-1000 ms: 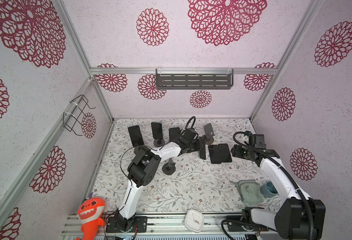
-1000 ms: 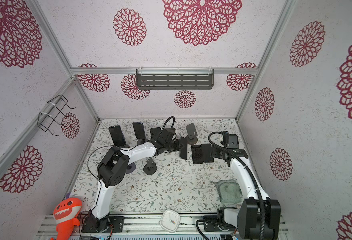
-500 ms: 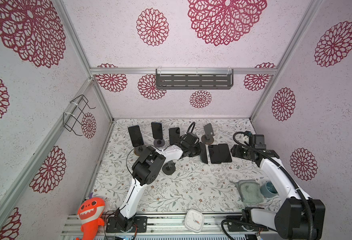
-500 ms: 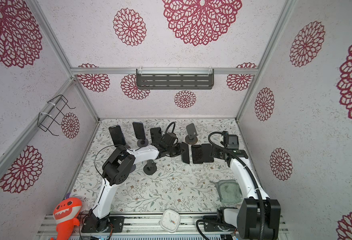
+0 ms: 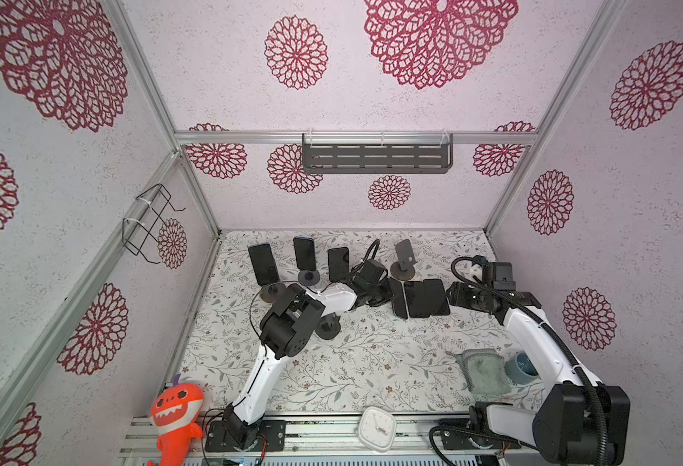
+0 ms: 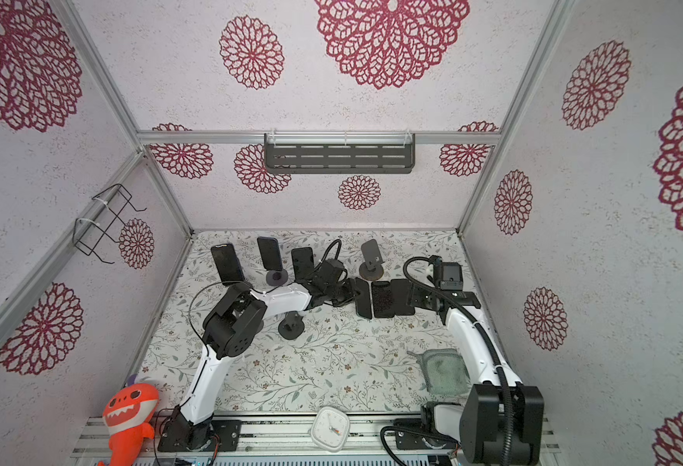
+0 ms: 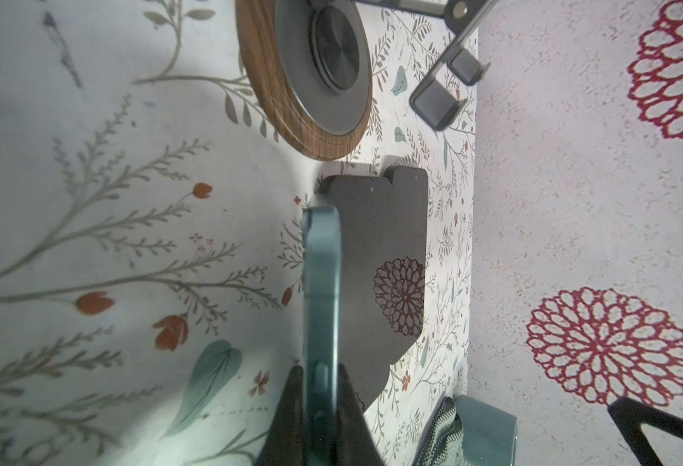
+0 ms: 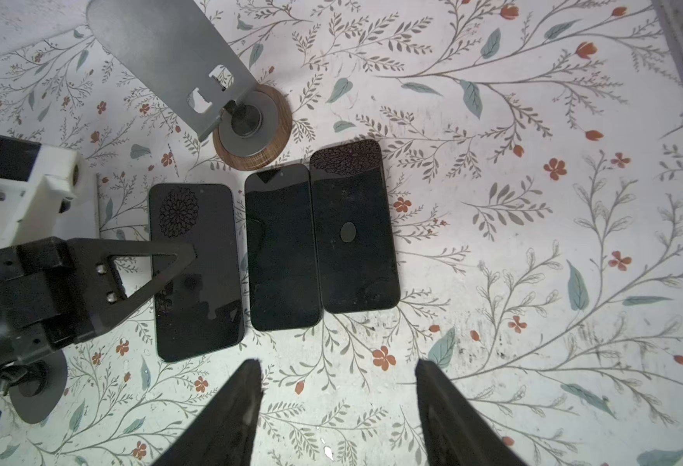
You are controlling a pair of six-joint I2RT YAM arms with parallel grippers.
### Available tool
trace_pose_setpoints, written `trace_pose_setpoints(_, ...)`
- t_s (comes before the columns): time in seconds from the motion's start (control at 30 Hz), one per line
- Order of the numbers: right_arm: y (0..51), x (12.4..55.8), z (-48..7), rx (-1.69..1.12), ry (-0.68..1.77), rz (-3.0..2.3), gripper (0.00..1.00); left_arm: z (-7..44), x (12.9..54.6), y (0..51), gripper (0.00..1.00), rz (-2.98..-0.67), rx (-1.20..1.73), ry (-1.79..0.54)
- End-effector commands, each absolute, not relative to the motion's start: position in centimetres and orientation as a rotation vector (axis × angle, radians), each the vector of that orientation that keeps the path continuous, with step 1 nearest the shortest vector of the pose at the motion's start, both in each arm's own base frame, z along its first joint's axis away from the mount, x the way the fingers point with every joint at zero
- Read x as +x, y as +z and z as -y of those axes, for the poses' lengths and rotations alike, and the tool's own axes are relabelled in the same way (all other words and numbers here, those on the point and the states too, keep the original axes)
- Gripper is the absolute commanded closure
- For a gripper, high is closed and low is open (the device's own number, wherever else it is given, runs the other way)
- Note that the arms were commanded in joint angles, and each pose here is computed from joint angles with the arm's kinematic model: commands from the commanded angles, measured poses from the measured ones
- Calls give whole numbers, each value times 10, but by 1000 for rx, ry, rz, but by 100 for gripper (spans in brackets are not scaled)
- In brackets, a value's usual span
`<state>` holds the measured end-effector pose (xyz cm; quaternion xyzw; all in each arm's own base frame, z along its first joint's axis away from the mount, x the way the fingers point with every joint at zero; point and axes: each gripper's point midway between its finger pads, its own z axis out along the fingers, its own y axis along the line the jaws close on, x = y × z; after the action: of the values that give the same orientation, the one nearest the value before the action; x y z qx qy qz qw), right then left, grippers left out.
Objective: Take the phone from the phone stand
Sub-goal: 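Lower the teal-edged phone flat beside the two black phones with the left gripper, then open the left gripper to release the teal-edged phone on the table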
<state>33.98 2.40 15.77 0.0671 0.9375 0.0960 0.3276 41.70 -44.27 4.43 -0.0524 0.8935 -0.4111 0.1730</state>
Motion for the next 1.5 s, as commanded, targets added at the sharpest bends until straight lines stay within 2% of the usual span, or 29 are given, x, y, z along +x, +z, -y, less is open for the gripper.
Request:
trace_pose_setpoints(0.0,160,343,-23,155,245,-2443,36,450,420,38,97,-2528,-145,-1167)
trace_pose_setpoints(0.2,158,345,-24,157,260,-2441,36,450,420,26,98,-2552,-153,-1146)
trace_pose_setpoints(0.43,155,343,-24,154,256,-2447,36,445,420,17,86,-2573,-160,-1108)
trace_pose_setpoints(0.6,154,341,-23,152,247,-2452,35,446,418,13,71,-2583,-156,-1114)
trace_pose_setpoints(0.83,154,339,-23,152,244,-2455,35,444,417,9,66,-2595,-161,-1105)
trace_pose_setpoints(0.9,155,338,-23,154,243,-2454,35,443,417,8,61,-2597,-160,-1098)
trace_pose_setpoints(1.03,155,338,-23,152,246,-2452,35,441,416,7,44,-2602,-155,-1081)
trace_pose_setpoints(1.17,156,338,-23,155,248,-2454,35,436,417,9,38,-2599,-117,-1031)
trace_pose_setpoints(1.23,156,337,-24,155,251,-2455,35,431,417,10,24,-2610,-84,-958)
trace_pose_setpoints(1.33,155,337,-23,149,248,-2455,35,430,417,12,12,-2611,-58,-926)
trace_pose_setpoints(1.47,154,337,-24,148,249,-2458,35,432,416,11,7,-2614,-51,-934)
